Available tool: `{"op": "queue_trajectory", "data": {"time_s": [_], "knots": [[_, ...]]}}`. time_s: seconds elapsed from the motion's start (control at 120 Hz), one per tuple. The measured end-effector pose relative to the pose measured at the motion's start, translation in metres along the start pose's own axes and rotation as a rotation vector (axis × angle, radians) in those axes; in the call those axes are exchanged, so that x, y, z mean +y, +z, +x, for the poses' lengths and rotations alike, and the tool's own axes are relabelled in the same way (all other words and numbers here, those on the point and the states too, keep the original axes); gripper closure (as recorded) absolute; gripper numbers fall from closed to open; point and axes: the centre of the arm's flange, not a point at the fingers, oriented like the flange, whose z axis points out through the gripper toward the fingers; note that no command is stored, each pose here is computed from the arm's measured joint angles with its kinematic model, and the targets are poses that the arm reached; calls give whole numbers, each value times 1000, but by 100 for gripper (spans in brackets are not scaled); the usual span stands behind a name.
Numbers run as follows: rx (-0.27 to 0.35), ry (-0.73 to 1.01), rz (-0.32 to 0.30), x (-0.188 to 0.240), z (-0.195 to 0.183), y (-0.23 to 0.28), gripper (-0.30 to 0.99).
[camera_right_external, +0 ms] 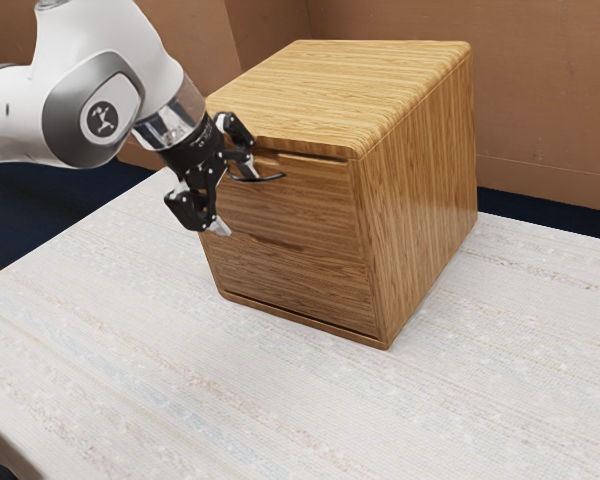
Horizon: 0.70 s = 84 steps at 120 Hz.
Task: Pull the drawer handle with one arm to open the drawer
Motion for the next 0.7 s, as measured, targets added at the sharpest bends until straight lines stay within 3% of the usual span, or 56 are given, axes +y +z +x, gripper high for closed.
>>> {"op": "queue_trajectory", "data": {"time_s": [0.217, 0.55, 0.7], "knots": [[0, -2, 3, -2, 1, 1, 13], [8, -7, -11, -21, 11, -18, 58], [7, -2, -12, -29, 10, -23, 70]]}}
